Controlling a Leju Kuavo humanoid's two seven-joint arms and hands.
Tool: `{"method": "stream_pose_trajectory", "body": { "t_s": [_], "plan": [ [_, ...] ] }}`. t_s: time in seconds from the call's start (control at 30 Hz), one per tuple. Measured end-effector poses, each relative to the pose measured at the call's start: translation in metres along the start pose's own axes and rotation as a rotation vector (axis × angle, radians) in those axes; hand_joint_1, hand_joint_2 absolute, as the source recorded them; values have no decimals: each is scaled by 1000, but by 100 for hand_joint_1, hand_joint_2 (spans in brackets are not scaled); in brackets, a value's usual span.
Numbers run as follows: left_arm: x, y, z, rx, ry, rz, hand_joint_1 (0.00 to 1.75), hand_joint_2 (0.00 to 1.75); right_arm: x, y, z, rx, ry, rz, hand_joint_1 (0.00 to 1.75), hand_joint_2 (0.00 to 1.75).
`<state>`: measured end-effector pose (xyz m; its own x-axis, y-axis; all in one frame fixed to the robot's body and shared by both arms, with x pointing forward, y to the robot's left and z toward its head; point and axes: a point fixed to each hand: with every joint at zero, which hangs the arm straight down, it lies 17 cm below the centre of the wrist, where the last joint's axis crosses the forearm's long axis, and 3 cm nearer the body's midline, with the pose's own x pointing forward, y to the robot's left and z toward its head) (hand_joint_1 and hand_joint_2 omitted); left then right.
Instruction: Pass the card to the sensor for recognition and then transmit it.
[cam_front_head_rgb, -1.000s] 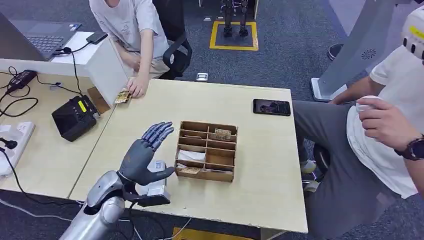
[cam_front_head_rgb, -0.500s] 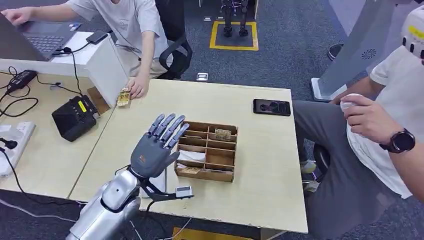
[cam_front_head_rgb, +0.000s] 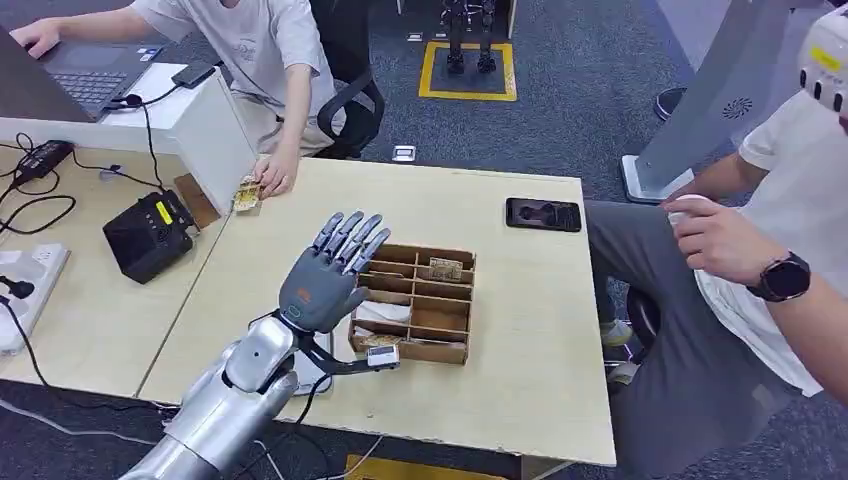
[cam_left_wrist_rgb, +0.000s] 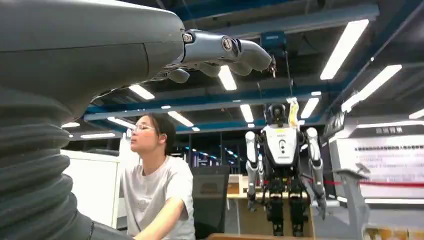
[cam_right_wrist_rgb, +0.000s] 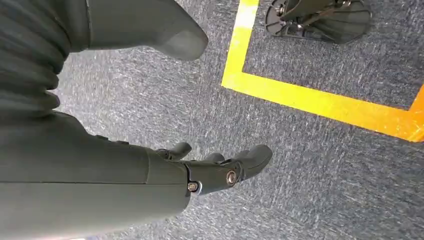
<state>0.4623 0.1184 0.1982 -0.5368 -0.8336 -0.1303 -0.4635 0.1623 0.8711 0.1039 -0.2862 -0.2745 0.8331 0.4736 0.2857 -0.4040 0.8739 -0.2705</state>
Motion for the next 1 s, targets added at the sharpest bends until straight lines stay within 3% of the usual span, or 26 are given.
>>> {"method": "stream_pose_trajectory", "body": {
  "t_s": [0.33,1.0],
  "plan": [
    [0,-41,5,-128,10,46,0,175,2,1,0,2,-5,-1,0,175],
    [24,-62,7,-237,-25,247,0,175,4,5,1,7,-6,-2,0,175]
  ]
}}
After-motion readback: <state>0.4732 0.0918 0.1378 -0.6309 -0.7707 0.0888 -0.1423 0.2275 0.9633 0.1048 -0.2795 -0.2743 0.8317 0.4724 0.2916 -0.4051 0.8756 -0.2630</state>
